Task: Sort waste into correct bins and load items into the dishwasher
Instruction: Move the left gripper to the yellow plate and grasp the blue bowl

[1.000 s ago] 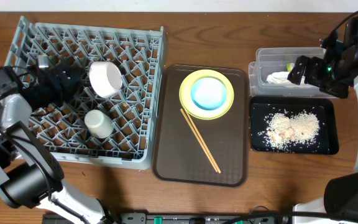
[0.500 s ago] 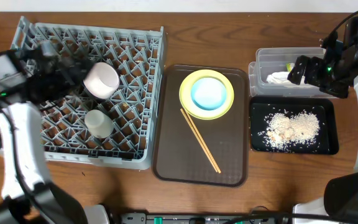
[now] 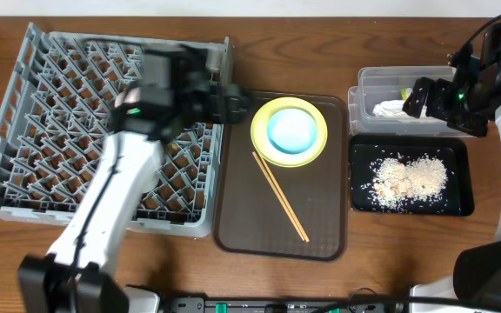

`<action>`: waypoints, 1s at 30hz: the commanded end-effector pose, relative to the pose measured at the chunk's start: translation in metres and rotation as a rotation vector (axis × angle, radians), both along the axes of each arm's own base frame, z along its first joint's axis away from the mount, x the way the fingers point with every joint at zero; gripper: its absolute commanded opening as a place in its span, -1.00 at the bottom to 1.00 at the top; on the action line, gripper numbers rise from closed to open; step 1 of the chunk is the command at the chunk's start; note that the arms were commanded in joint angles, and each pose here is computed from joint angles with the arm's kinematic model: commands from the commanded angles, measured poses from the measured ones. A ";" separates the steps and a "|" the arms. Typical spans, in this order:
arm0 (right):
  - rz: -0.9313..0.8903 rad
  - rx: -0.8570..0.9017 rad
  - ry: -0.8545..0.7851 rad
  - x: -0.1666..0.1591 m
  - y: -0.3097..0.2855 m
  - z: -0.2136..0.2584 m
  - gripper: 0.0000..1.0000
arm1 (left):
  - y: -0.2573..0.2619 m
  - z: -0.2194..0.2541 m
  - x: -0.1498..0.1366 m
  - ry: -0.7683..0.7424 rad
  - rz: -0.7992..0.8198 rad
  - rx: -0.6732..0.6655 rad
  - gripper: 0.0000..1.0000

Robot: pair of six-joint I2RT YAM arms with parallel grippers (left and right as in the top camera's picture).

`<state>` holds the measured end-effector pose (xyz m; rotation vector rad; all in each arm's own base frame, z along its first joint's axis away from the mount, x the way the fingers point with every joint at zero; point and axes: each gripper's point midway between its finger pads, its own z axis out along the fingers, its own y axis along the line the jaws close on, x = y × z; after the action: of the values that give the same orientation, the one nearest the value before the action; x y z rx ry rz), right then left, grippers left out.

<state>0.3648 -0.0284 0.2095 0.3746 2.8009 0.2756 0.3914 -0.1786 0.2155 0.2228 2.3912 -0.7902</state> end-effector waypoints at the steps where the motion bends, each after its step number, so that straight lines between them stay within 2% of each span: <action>1: -0.006 -0.006 -0.022 0.001 -0.002 0.008 0.99 | -0.025 0.014 0.021 -0.062 0.010 0.140 0.83; 5: -0.006 -0.006 -0.022 0.001 -0.002 0.008 0.99 | -0.061 0.008 0.031 -0.043 -0.033 0.206 0.83; 9: -0.006 -0.006 -0.022 0.001 -0.002 0.008 0.98 | -0.093 -0.018 0.036 -0.066 -0.053 0.286 0.83; 18: -0.006 -0.006 -0.022 0.001 -0.002 0.008 0.98 | -0.144 -0.099 0.015 -0.009 -0.178 0.435 0.82; 23: -0.006 -0.006 -0.022 0.001 -0.002 0.008 0.98 | -0.150 -0.144 0.006 0.075 -0.201 0.475 0.68; 28: -0.006 -0.006 -0.022 0.001 -0.002 0.008 0.98 | -0.150 -0.161 0.000 0.109 -0.215 0.501 0.43; 30: -0.006 -0.006 -0.022 0.001 -0.002 0.008 0.99 | -0.148 -0.169 -0.002 0.128 -0.218 0.514 0.41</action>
<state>0.3647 -0.0284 0.2094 0.3749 2.8017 0.2752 0.3889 -0.3276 0.0522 0.6549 2.6794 -0.3029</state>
